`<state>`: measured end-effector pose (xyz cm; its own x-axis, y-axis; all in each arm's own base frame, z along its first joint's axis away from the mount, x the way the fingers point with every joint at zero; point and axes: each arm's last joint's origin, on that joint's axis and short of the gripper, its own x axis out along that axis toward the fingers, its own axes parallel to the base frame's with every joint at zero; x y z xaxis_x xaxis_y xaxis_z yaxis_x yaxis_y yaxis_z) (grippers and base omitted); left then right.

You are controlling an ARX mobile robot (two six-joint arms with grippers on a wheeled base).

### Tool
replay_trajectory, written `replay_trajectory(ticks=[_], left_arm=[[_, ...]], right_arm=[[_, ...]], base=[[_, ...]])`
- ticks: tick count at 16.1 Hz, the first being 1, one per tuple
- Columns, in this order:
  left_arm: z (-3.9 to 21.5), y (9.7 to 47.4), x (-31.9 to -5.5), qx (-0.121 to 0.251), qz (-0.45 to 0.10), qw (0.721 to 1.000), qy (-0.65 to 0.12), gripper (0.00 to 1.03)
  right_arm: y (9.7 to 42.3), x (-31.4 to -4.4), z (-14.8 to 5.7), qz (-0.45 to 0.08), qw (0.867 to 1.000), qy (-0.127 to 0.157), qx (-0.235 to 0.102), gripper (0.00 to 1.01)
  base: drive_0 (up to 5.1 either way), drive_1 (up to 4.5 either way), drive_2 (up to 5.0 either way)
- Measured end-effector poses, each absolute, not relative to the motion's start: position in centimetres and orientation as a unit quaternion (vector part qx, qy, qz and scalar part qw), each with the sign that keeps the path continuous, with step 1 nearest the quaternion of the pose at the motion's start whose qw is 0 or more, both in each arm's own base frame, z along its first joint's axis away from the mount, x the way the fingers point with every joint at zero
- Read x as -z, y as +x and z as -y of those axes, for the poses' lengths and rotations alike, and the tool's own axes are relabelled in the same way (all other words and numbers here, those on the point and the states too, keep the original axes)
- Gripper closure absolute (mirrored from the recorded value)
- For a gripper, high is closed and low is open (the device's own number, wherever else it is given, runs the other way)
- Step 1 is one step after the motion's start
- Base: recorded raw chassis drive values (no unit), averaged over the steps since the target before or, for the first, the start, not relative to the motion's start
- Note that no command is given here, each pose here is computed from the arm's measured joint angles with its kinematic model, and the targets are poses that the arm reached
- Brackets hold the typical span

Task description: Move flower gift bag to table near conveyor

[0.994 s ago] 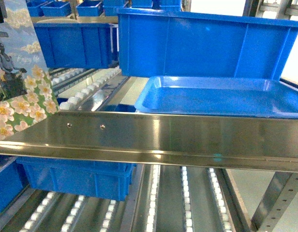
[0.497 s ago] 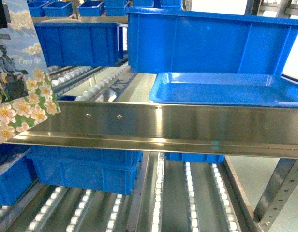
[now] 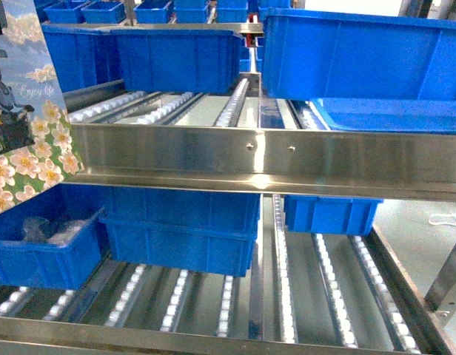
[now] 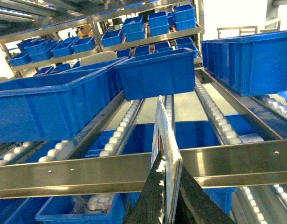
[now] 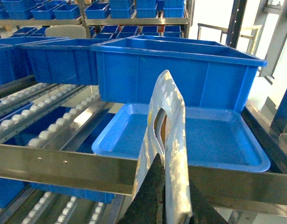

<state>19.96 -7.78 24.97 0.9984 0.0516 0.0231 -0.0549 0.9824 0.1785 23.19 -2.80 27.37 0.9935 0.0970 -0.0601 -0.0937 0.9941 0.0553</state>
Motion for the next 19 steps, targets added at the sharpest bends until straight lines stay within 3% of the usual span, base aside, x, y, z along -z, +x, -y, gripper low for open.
replay_trajectory(ticks=[13,19], left_arm=[[7.79,19.97,-24.98,-0.026,0.01,0.996,0.09,1.01],[7.76,19.94,-25.03,-0.027,0.011,0.996,0.089,1.01]], right_arm=[[23.22,-27.33,2.8,-0.032,0.998,0.026,-0.048,0.99],[23.19,-27.37,2.78,-0.032,0.998,0.026,-0.048,0.99]], base=[[-4.8,0.48,3.8],[-5.0,2.46,2.5]])
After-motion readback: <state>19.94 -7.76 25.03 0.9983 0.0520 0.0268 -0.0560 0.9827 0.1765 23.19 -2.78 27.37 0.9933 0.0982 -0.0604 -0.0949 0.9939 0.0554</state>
